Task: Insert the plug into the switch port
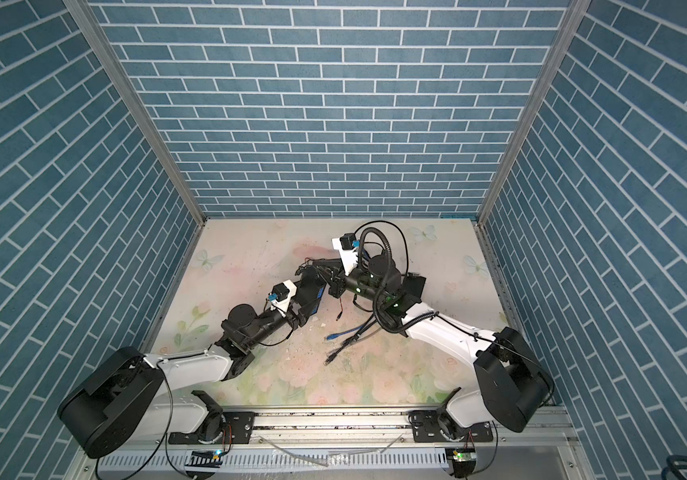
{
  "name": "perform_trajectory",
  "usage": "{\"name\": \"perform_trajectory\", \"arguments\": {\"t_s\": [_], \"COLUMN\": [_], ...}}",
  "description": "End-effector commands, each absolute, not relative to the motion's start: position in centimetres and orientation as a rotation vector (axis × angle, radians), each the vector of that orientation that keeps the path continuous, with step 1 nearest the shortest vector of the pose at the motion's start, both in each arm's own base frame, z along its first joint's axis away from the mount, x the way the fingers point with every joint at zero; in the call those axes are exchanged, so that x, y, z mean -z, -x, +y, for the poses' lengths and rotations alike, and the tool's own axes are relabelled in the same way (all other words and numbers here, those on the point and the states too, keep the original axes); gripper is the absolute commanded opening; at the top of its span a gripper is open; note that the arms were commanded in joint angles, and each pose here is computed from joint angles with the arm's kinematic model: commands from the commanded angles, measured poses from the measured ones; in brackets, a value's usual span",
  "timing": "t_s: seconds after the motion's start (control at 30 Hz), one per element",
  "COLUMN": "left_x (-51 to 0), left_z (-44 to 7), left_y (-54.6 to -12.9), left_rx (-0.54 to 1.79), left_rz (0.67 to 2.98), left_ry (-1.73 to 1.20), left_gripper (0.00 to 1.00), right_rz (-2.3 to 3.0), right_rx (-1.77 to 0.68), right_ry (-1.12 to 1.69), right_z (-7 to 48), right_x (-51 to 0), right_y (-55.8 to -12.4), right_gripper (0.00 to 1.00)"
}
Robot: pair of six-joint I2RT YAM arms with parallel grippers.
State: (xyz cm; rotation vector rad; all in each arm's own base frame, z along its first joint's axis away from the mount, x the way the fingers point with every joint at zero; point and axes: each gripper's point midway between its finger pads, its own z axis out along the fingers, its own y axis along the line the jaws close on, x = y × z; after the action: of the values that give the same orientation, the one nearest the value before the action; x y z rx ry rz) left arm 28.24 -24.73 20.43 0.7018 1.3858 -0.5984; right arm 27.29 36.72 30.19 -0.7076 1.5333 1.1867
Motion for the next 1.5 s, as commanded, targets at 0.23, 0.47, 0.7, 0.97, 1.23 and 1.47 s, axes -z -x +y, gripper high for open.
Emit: {"name": "perform_trajectory", "arguments": {"t_s": [0.23, 0.47, 0.7, 0.97, 1.23, 1.47], "left_x": [-23.1, -23.5, -24.7, -26.5, -25.4, -22.3], "left_z": [-25.2, -25.3, -24.9, -24.7, -24.6, -23.2], "left_y": [-28.4, -28.5, -28.1, -28.1, -27.8, -26.7], "left_rx": [0.639, 0.658, 0.681, 0.703, 0.682, 0.604], "left_rz": [1.301, 1.283, 1.242, 1.215, 1.266, 1.404], "left_ry": [-0.666, -0.641, -0.603, -0.572, -0.607, -0.664], "left_gripper": [0.32, 0.32, 0.32, 0.32, 0.31, 0.29], "right_rz": [1.471, 1.465, 1.501, 1.516, 1.689, 1.971], "right_rx": [-1.282, -1.284, -1.239, -1.196, -0.973, -0.704], "right_ry": [0.721, 0.720, 0.721, 0.729, 0.601, 0.643], "right_z": [37.4, 37.7, 37.5, 36.7, 35.2, 33.0], "right_x": [-31.8, -32.1, -30.8, -29.8, -28.6, -24.3], "right_y": [-26.6, -26.9, -27.3, -26.9, -30.5, -32.5], "right_gripper": [0.00, 0.00, 0.00, 0.00, 0.00, 0.00]}}
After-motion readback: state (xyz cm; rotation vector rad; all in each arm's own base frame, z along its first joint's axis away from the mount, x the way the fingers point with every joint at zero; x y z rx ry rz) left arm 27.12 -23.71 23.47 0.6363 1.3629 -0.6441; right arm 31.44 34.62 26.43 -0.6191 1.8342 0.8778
